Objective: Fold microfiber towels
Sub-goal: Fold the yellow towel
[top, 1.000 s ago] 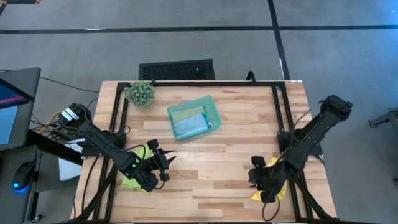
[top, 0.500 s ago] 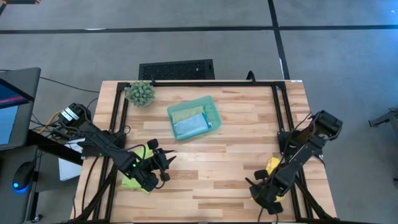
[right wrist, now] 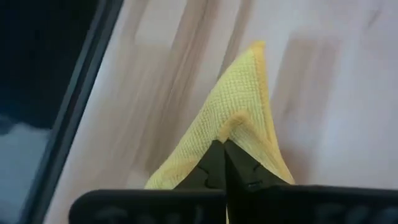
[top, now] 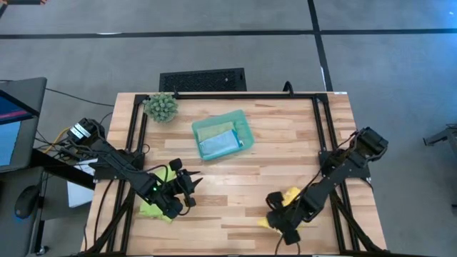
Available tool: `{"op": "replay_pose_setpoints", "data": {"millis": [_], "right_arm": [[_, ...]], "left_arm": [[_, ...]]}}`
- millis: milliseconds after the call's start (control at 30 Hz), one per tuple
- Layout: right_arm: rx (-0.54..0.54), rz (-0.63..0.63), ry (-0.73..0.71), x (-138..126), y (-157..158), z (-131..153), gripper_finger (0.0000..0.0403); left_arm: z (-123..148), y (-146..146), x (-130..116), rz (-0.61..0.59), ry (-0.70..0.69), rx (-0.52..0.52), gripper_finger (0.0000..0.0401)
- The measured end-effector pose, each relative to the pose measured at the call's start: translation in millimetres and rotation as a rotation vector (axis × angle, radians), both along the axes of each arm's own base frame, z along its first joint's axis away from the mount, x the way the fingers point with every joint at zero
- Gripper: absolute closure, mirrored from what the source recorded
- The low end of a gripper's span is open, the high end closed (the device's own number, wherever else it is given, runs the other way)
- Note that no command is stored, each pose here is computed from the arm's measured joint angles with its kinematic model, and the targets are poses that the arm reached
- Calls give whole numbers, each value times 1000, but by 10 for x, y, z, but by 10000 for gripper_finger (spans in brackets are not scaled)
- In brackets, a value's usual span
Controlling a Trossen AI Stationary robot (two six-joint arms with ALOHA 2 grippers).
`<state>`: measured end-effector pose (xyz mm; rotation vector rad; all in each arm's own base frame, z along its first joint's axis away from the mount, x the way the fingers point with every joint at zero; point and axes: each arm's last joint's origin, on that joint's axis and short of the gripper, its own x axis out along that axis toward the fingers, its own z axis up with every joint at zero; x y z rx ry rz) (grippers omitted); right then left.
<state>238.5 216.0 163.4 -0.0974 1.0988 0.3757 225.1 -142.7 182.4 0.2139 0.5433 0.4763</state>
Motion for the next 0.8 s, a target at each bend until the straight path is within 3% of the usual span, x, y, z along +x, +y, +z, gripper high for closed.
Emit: {"op": "replay_pose_setpoints", "data": {"millis": [133,300,533,800], "right_arm": [[-110,-18,-184,207,-36,201,393],[-270,-190,-332,475,-247,140,382],[-149,-242,-234,971,-571,-225,361],[-8,-182,-84,1247,-737,3,260]], "left_arm": [[0,-1,2,0,-2,-5,287],[31,-34,35,-28,-28,-14,287],[80,-87,90,-108,-42,-20,287],[-81,-155,199,-133,-28,24,287]]}}
